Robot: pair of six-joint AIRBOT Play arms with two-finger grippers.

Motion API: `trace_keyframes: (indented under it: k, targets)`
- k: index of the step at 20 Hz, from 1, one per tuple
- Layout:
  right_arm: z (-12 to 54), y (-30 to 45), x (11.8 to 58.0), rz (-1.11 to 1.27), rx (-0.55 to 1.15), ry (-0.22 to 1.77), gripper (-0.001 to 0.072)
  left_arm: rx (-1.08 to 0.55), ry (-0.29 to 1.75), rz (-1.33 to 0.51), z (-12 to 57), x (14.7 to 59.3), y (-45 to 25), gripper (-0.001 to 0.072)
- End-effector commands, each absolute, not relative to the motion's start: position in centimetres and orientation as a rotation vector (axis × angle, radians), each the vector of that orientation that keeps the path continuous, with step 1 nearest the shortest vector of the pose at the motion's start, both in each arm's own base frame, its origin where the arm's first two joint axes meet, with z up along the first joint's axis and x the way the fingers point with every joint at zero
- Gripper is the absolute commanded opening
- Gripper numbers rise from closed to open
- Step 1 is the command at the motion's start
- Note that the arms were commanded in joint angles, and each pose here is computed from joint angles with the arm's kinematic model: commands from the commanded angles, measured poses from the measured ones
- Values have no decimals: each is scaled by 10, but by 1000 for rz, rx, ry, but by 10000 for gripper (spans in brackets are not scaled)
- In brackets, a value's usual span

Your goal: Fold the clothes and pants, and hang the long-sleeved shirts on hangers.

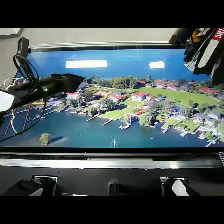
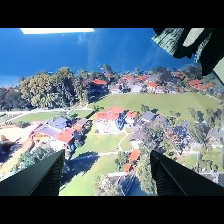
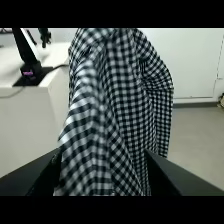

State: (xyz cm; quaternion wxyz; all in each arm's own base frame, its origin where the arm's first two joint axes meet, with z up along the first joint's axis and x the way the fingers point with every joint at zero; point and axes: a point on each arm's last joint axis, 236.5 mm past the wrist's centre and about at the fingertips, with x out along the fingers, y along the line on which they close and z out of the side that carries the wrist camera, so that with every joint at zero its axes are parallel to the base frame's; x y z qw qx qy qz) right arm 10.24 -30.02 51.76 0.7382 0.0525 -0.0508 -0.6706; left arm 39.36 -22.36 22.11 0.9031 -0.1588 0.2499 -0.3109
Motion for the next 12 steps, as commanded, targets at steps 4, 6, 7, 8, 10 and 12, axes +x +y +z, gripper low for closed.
trace_keyframes:
  k: [4,6,7,8,10,12]
  targets:
    - [588,-212,158,-913,157,-396,605,-267,514,-615,216,397,-215,602]
    - [558,-182,249,-595,184,-222,604,-232,513,-595,212,400,-209,602]
    - [529,-169,289,-458,213,-102,603,-245,517,-583,212,402,-206,602]
    - [492,-156,324,-341,241,41,596,-269,526,-570,211,403,-202,602]
    - [402,-128,375,-190,238,367,499,-291,560,-552,205,403,-194,600]
    - [347,-94,403,-88,193,509,480,-287,638,-532,190,397,-182,594]
